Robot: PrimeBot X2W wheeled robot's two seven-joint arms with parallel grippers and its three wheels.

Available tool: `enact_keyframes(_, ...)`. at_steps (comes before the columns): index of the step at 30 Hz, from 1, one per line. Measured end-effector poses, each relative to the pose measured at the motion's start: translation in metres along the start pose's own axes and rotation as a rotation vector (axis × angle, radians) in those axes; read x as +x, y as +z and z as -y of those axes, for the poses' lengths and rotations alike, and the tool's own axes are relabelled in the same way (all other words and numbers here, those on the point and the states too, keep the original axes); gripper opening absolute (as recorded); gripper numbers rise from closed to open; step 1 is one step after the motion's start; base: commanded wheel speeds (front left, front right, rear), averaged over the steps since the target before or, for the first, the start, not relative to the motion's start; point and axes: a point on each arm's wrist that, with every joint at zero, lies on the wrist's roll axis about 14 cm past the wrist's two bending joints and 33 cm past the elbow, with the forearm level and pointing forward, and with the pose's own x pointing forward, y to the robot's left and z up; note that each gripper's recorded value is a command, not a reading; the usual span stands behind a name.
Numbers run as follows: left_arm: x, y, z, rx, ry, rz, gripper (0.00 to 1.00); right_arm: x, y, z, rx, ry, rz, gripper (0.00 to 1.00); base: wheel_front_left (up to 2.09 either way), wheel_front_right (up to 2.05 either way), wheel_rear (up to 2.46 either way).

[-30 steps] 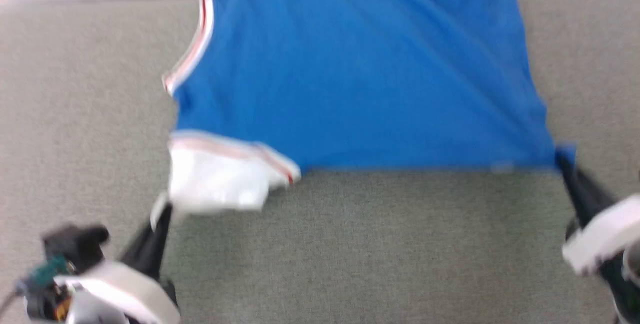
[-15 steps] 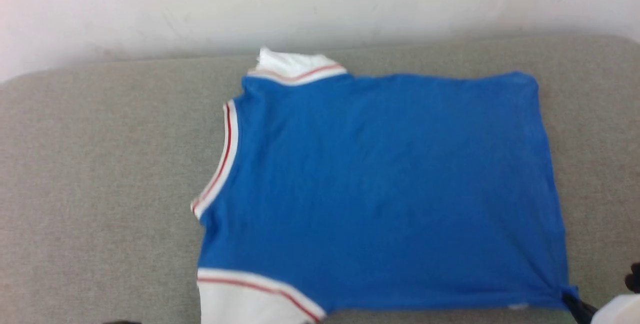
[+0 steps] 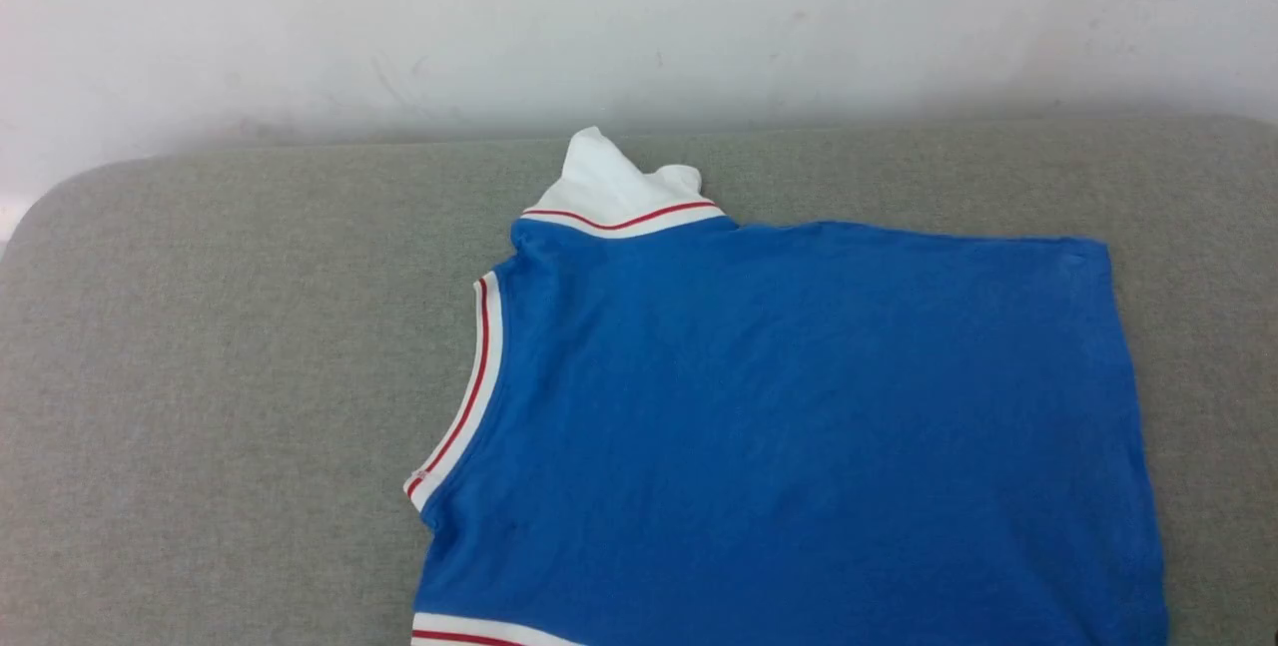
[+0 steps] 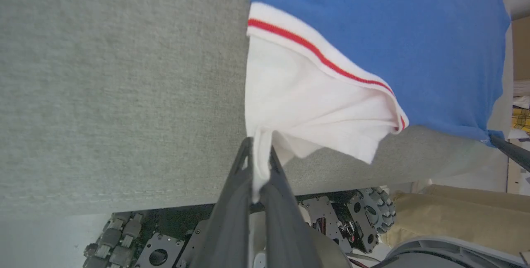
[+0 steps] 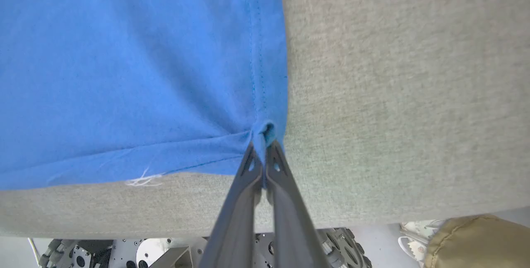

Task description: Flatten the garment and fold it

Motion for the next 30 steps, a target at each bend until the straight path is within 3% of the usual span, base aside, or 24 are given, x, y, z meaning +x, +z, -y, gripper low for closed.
enact_keyframes(5, -0.004, 0.051, 0.014, 0.117, -0.032, 0.181, 0.00, -0.006, 0.033, -0.001, -0.015, -0.002, 0.121, 0.00, 0.00, 0.00, 0.00)
enact_keyframes(10, -0.002, 0.121, 0.044, 0.267, -0.110, 0.388, 0.00, -0.009, 0.093, -0.008, -0.050, -0.001, 0.302, 0.00, 0.00, 0.00, 0.00)
enact_keyframes(16, 0.020, 0.172, 0.066, 0.394, -0.152, 0.473, 0.00, -0.004, 0.155, -0.017, -0.089, -0.011, 0.460, 0.00, 0.00, 0.00, 0.00)
enact_keyframes(23, 0.068, 0.203, 0.068, 0.458, -0.145, 0.473, 0.00, 0.028, 0.172, -0.016, -0.108, -0.032, 0.441, 0.00, 0.00, 0.00, 0.00)
enact_keyframes(30, 0.123, 0.194, 0.057, 0.478, -0.135, 0.375, 0.00, 0.060, 0.159, -0.004, -0.097, -0.068, 0.360, 0.00, 0.00, 0.00, 0.00)
